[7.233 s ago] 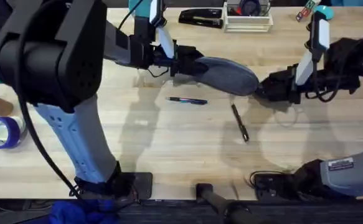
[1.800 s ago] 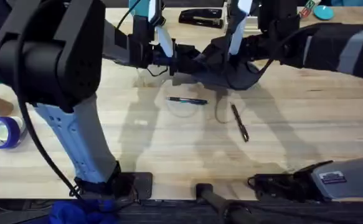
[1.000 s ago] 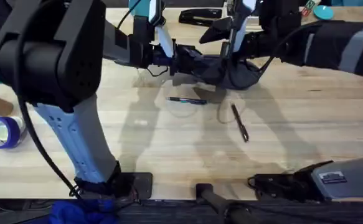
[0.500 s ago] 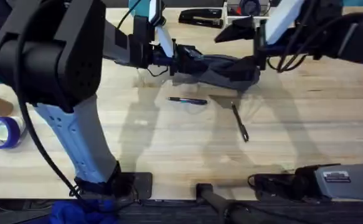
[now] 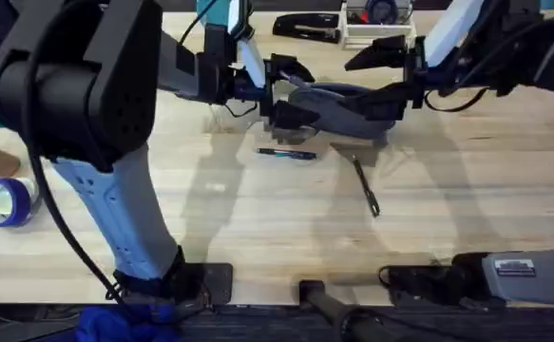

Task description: Unzip the bag, pick up the pens from the table one at a time and place them inside, then zip the bag closed.

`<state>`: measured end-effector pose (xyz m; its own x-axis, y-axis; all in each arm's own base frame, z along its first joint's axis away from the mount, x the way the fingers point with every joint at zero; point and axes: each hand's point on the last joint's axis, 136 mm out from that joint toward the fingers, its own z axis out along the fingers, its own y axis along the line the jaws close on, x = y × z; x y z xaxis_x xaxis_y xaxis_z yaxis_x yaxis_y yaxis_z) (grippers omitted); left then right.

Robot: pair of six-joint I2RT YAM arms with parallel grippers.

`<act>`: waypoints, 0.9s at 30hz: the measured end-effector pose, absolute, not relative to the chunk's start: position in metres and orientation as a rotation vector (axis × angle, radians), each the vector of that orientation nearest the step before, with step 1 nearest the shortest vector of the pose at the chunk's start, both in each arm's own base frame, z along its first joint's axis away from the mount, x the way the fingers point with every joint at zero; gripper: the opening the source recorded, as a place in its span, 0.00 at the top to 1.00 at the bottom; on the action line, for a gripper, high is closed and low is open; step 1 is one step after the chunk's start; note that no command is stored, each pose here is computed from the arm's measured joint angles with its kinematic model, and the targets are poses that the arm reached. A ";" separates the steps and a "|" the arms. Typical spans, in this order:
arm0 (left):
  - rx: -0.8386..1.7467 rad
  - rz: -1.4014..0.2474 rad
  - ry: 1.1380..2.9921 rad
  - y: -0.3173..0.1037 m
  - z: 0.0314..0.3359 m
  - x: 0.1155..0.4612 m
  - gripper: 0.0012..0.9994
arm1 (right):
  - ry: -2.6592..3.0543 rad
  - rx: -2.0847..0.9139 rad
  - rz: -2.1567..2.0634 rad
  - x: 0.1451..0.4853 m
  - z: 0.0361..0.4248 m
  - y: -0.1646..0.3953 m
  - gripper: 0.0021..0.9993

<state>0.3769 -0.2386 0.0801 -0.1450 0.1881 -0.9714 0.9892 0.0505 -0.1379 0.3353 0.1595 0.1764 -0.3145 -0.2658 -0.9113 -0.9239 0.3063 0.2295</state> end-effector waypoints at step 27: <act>0.975 -1.080 1.884 -0.216 0.125 0.389 0.00 | 1.837 -1.037 0.895 0.354 0.167 0.144 0.00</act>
